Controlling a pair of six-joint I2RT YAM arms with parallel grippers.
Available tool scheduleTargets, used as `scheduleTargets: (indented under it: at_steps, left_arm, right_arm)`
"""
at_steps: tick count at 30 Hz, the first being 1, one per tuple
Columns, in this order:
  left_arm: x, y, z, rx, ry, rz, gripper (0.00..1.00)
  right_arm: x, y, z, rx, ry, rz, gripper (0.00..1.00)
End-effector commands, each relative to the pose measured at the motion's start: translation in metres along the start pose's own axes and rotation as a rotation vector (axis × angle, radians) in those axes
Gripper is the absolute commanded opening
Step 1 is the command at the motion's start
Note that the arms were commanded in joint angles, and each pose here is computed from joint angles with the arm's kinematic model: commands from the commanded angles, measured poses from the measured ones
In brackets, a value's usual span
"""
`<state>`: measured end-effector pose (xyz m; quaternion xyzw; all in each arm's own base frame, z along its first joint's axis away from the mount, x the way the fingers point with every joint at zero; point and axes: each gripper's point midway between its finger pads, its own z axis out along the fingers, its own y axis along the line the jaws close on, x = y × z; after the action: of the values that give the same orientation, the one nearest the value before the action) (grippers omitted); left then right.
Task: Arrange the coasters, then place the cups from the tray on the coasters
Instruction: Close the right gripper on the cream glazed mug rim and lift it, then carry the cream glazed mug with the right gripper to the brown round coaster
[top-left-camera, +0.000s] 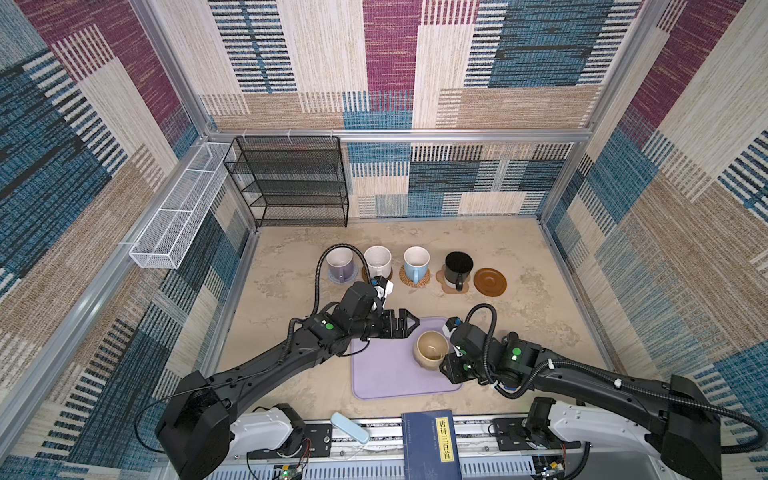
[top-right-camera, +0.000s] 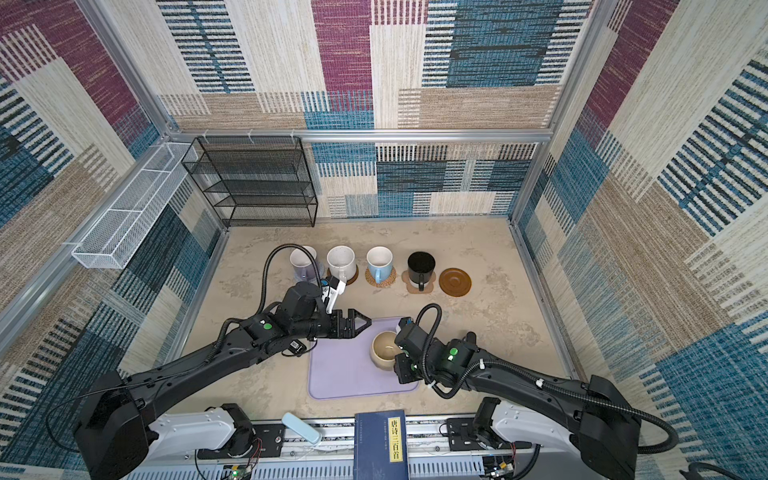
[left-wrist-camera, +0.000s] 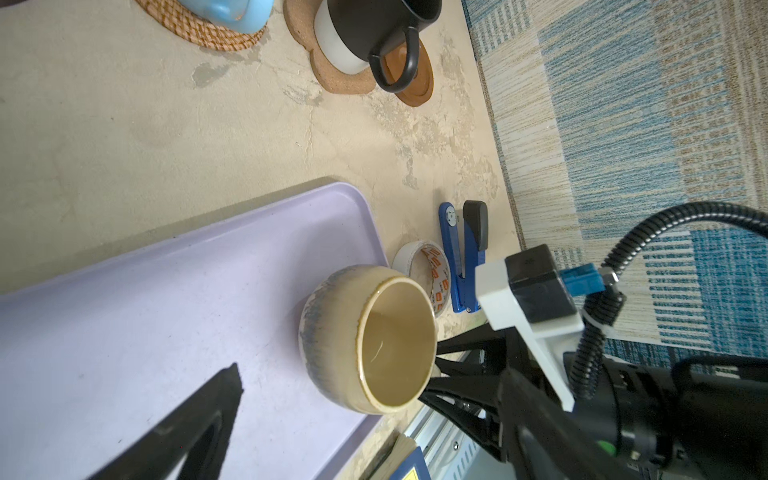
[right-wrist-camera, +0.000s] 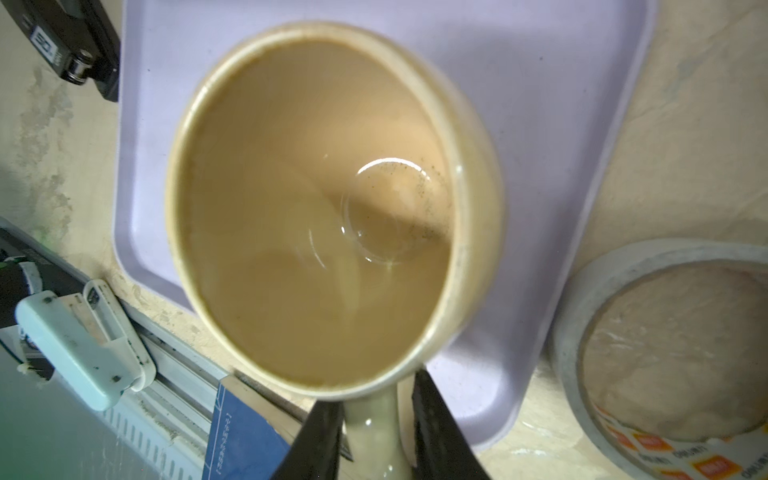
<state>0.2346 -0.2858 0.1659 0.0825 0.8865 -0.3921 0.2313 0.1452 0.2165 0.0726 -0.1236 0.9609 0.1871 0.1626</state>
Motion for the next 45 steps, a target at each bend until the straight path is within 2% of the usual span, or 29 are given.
scheduleTargets:
  at_steps: [1,5,12,18,26,35,45]
  left_arm:
    - [-0.01,0.0,-0.002,0.01,-0.063,-0.035,0.99]
    - [-0.011,-0.003,-0.002,0.035,-0.071,-0.047,0.99]
    - [-0.011,-0.003,-0.003,0.034,-0.071,-0.042,0.99]
    - [-0.014,-0.008,-0.004,0.066,-0.095,-0.061,0.99]
    - [-0.036,-0.029,-0.029,0.125,-0.211,-0.032,0.99]
    - [-0.063,-0.065,-0.047,0.195,-0.253,0.006,1.0]
    - [-0.087,-0.093,-0.046,0.226,-0.246,0.065,1.0]
  right_arm:
    - [-0.01,-0.003,0.005,0.061,-0.043,0.006,0.31]
    - [-0.016,-0.002,0.01,0.082,-0.054,-0.009,0.26]
    - [-0.026,0.005,0.009,0.071,-0.08,-0.027,0.08]
    - [-0.039,0.01,-0.002,0.066,-0.127,-0.037,0.0]
    - [-0.062,0.016,-0.025,0.064,-0.225,-0.039,0.0]
    - [-0.134,0.022,-0.075,0.046,-0.405,-0.031,0.0]
    - [-0.208,-0.02,-0.132,0.121,-0.566,0.004,0.0]
